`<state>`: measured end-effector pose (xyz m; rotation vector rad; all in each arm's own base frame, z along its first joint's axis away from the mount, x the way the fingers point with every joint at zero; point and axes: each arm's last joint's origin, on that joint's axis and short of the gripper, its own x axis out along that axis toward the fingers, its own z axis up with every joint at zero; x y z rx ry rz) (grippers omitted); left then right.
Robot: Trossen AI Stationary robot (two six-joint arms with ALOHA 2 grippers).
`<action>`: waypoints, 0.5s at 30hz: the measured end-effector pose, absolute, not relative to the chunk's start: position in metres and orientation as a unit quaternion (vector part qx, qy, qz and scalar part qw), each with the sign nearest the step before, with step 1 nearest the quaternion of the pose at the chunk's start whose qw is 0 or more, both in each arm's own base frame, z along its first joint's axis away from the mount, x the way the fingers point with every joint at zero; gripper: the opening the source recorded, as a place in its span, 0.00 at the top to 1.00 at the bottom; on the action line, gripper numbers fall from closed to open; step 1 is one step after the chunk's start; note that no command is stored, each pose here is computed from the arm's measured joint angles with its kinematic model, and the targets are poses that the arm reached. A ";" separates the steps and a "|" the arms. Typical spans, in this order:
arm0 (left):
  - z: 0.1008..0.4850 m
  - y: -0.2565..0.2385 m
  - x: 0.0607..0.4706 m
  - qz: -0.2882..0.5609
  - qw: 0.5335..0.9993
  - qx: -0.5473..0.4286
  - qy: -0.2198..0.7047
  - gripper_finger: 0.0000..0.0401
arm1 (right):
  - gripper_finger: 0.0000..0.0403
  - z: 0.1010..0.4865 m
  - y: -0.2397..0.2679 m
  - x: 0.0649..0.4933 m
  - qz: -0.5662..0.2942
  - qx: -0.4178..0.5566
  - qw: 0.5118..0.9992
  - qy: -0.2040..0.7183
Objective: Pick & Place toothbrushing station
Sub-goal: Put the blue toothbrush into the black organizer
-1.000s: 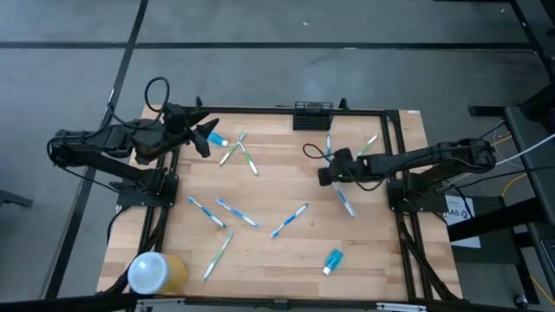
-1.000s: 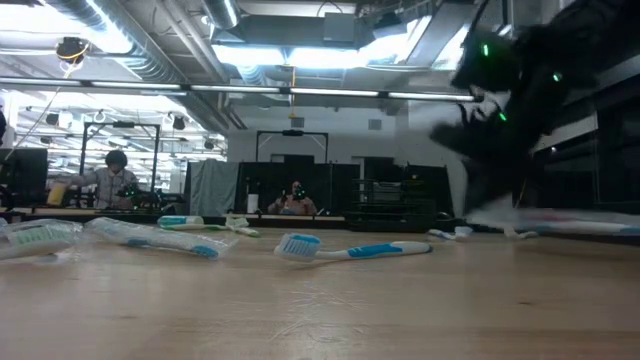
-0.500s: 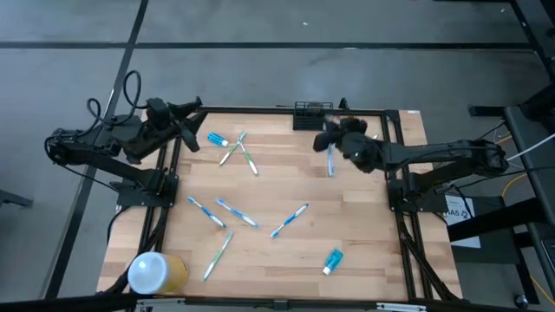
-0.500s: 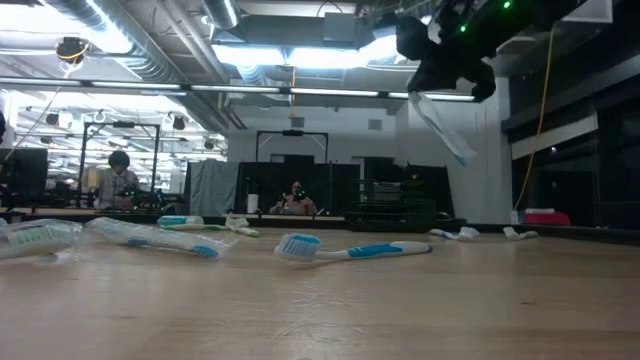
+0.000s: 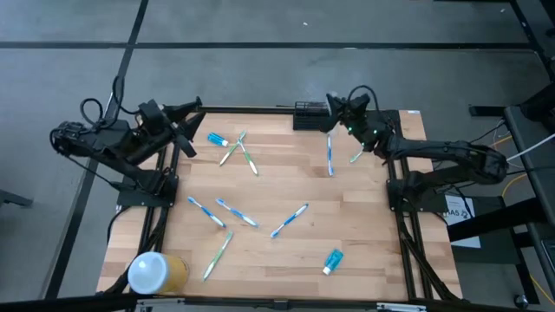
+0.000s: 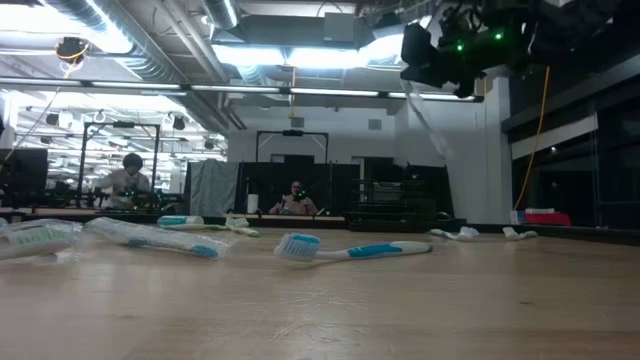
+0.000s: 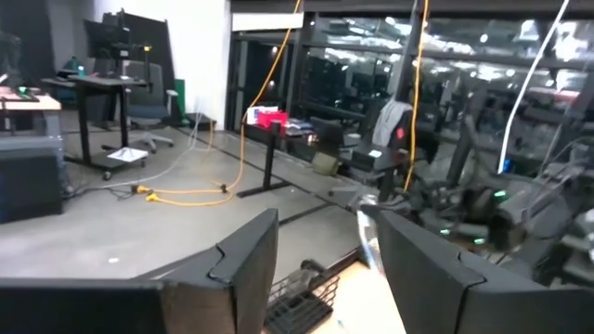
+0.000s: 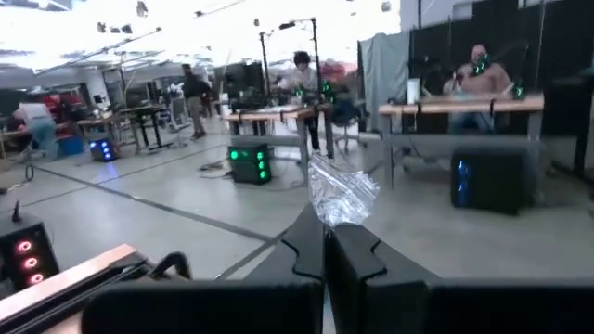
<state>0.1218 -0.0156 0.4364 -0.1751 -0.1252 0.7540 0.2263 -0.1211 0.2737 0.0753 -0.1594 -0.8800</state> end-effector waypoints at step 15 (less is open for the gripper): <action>0.436 -0.031 0.148 0.352 0.928 -0.100 -0.072 0.55 | 1.00 0.267 -0.179 0.209 -0.375 -0.003 0.919 -0.123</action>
